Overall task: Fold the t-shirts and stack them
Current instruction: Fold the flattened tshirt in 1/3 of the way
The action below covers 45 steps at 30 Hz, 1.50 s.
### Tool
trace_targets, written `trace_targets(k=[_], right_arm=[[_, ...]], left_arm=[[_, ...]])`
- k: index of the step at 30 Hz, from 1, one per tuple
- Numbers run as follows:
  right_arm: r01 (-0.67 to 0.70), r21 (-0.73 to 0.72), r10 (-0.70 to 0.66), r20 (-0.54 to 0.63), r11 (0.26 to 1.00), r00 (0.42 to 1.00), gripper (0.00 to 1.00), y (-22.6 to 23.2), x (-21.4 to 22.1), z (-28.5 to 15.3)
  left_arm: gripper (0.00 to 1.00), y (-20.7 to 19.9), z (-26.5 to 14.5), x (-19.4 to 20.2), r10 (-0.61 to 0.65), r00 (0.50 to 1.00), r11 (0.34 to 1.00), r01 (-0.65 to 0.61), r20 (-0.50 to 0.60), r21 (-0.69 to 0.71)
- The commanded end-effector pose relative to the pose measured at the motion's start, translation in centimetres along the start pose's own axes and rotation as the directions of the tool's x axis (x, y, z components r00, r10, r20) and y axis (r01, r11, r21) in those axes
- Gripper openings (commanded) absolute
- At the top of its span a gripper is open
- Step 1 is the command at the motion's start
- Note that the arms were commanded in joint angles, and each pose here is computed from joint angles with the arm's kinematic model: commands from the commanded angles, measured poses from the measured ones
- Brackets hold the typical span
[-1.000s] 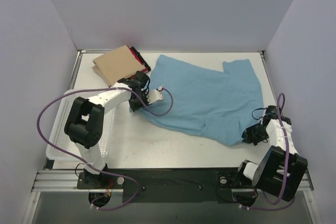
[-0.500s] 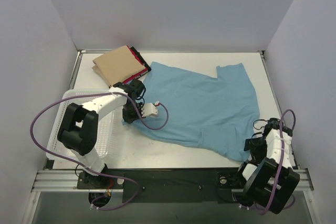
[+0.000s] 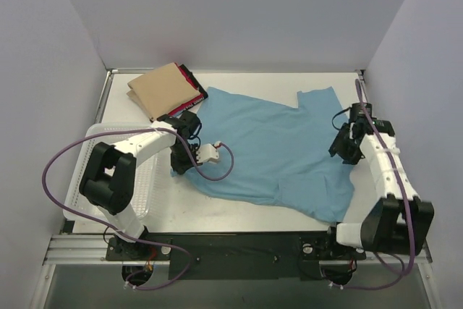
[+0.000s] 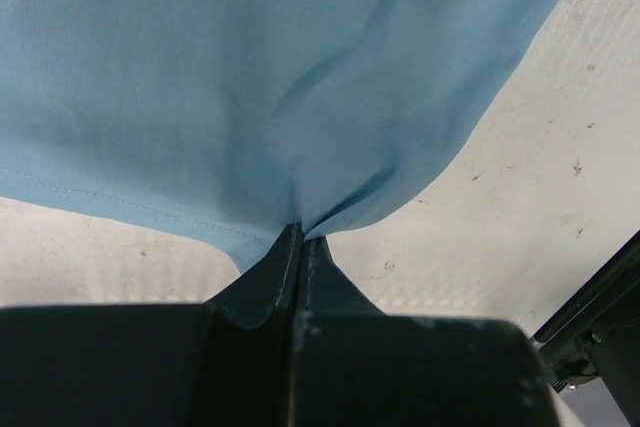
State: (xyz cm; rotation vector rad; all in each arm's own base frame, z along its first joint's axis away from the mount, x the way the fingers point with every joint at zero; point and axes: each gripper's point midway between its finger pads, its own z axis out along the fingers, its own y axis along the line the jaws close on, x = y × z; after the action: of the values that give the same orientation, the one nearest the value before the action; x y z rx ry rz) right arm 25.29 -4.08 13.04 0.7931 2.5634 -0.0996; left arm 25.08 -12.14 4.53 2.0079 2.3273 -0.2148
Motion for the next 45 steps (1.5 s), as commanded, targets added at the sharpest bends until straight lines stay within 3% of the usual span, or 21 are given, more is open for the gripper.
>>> trace_targets(k=[1,6,11,18,20,25,36,45], right_arm=[[0.199,-0.049,-0.205,-0.273,0.979,0.94,0.38,0.4,4.7,2.8],[0.178,-0.137,-0.22,-0.41,0.974,0.885,0.48,2.6,6.8,5.9],[0.18,-0.072,-0.193,-0.445,0.981,0.875,0.49,1.8,7.7,8.2],[0.166,-0.085,-0.186,-0.51,0.982,0.84,0.49,1.4,10.3,9.4],[0.149,-0.094,-0.176,-0.51,0.984,0.842,0.46,1.8,10.2,9.8],[0.162,-0.055,-0.169,-0.469,0.985,0.867,0.27,1.2,9.2,9.3],[0.162,-0.078,-0.18,-0.44,0.984,0.88,0.35,2.3,8.6,7.7],[0.12,-0.127,-0.162,-0.402,0.985,0.901,0.35,3.6,8.1,7.4]], left_arm=[[0.0,0.8,-0.8,-1.3,-0.01,0.999,0.999,0.011,0.036,-0.035],[0.0,1.2,-0.9,-1.7,-0.01,0.999,0.998,0.013,0.046,-0.06],[0.0,1.1,-1.2,-1.8,-0.009,0.999,0.998,0.012,0.048,-0.062],[0.0,1.6,-1.5,-2.0,-0.024,0.998,0.996,0.029,0.052,-0.09],[0.0,1.5,-1.5,-2.0,-0.03,0.998,0.995,0.035,0.053,-0.089],[0.0,1.5,-1.8,-1.7,-0.03,0.999,0.995,0.034,0.039,-0.095],[0.0,2.0,-2.1,-1.8,-0.02,0.999,0.993,0.024,0.035,-0.113],[0.0,2.2,-2.3,-1.9,-0.016,0.999,0.992,0.02,0.038,-0.124]])
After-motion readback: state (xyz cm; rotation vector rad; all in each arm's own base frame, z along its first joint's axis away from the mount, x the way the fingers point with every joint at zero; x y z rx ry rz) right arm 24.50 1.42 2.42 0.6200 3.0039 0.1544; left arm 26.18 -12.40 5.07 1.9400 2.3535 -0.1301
